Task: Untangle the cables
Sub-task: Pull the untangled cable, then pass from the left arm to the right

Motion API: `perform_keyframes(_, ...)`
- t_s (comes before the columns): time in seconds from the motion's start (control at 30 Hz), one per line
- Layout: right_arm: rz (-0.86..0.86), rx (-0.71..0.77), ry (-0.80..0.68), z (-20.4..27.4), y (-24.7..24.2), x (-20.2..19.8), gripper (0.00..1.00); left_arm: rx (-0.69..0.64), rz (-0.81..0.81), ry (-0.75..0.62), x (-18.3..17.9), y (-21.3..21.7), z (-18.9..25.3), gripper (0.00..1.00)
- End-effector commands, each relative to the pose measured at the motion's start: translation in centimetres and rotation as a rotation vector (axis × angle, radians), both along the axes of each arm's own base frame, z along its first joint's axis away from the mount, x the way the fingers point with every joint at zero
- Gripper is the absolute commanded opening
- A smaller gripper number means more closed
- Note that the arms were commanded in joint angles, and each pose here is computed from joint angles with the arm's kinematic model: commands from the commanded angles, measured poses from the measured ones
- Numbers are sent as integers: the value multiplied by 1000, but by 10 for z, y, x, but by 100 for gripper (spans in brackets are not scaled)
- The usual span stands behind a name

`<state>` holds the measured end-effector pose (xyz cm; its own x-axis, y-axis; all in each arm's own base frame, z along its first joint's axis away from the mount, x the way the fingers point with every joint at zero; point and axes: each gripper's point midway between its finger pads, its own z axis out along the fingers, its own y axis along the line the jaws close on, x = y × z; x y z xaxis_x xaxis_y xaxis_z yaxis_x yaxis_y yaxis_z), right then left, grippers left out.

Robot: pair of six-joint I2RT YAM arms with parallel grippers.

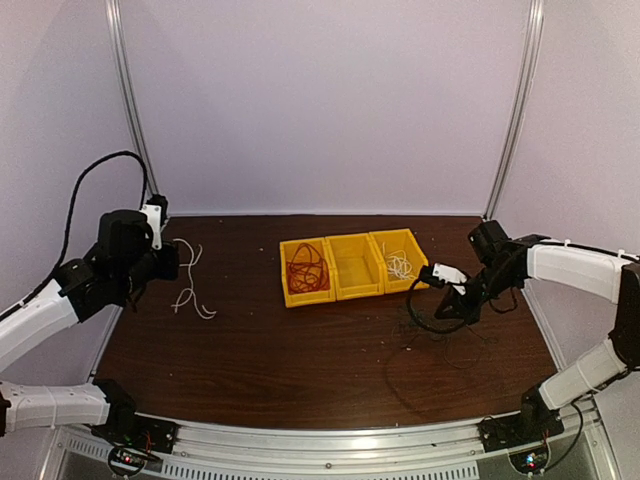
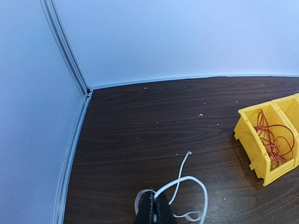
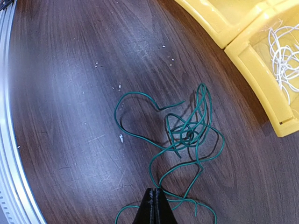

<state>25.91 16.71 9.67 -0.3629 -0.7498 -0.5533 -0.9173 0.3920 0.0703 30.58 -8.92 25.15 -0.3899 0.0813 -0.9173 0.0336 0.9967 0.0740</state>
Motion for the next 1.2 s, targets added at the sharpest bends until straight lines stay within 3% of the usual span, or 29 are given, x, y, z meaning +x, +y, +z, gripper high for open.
perform_keyframes(0.0,9,54,-28,19,1,1,0,-74,-131,-49,9,-28,19,0)
perform_keyframes(0.1,9,117,-61,36,11,3,2,-126,-243,-41,12,-53,20,0)
perform_keyframes(0.23,30,193,-100,64,25,4,25,-178,-363,-47,13,-79,30,0)
perform_keyframes(0.37,67,278,-175,106,51,7,37,-262,-530,-82,7,-111,59,0)
perform_keyframes(0.53,176,343,-259,145,112,4,46,-309,-603,-134,7,-126,86,0)
perform_keyframes(0.7,299,387,-229,146,188,-18,47,-339,-569,-134,16,-127,83,0)
perform_keyframes(0.87,310,440,-269,138,246,-16,50,-428,-474,-113,23,-119,74,0)
perform_keyframes(1.17,274,406,-196,80,323,-9,50,-440,-179,49,28,-79,-13,0)
